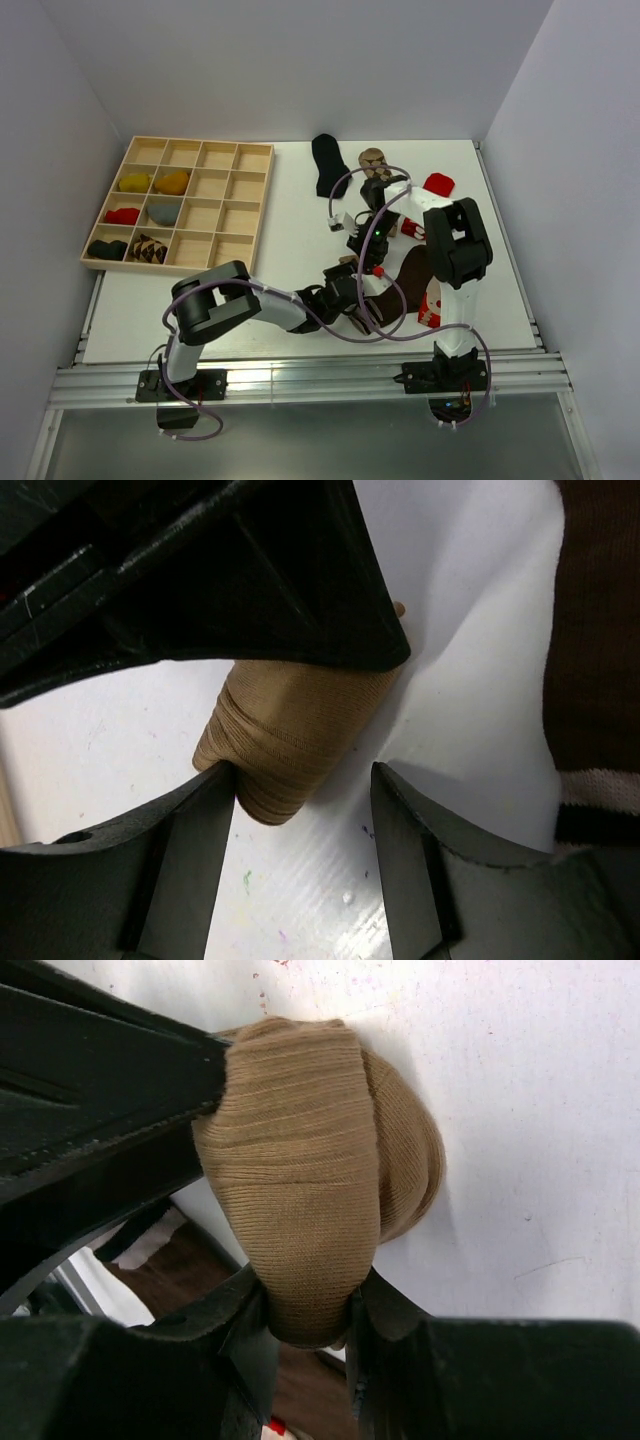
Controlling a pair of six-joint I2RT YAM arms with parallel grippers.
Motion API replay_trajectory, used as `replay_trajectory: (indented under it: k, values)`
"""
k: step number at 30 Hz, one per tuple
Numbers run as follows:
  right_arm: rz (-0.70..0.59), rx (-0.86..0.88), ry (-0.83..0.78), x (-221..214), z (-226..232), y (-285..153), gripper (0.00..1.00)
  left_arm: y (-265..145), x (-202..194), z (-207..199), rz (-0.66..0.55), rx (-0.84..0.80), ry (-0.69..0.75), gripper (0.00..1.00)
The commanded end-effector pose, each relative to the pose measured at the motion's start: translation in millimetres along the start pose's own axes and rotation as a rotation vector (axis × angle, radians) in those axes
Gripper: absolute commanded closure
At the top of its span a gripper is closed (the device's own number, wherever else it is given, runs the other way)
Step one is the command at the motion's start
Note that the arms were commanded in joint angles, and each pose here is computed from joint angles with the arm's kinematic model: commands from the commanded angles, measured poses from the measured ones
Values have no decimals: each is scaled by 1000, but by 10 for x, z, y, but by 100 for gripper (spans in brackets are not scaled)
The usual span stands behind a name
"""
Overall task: Roll the socks
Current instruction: Roll the sock at the center of the board.
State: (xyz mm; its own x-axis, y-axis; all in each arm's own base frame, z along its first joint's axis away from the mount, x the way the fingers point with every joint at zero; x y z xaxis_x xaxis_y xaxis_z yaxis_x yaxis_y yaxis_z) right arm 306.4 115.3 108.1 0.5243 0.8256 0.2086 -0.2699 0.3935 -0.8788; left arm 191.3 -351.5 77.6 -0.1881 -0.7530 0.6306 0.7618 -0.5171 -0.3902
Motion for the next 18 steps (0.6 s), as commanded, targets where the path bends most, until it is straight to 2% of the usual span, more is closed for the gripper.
replay_trajectory:
  k: [1, 2, 7, 9, 11, 14, 18]
  values:
    - [115, 52, 8, -93, 4, 82, 88, 132, 140, 71, -76, -54, 8, 39]
    - [119, 56, 8, -85, -8, 88, 88, 141, 153, 33, -93, -127, 16, 40]
    - [135, 99, 18, -59, -16, 106, 88, 206, 87, -41, -50, -255, 17, 45]
    - [133, 122, 23, -54, -16, 117, 88, 241, 54, -108, -27, -291, 7, 56]
    - [129, 134, 27, -36, -19, 131, 88, 264, 39, -149, -2, -306, -9, 77]
    - [121, 143, 28, -26, -11, 129, 87, 300, -2, -214, 29, -338, -29, 92]
    - [82, 164, 38, -4, 25, 83, 81, 271, 1, -227, 34, -363, -62, 100]
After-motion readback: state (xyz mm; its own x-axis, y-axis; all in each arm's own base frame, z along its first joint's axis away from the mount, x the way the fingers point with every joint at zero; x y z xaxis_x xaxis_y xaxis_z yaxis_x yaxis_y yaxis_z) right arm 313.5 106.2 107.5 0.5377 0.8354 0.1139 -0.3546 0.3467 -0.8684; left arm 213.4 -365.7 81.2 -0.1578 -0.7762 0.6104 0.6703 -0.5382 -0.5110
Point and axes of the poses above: each gripper's point midway between its finger pads, its own y axis out along the fingers, its own z axis along the line the jaws close on, x = y × z, the point moved 10 cm from there along -y, back along the fingers, and after that the axes turned 11 degrees about y, right-handed, at the moved point
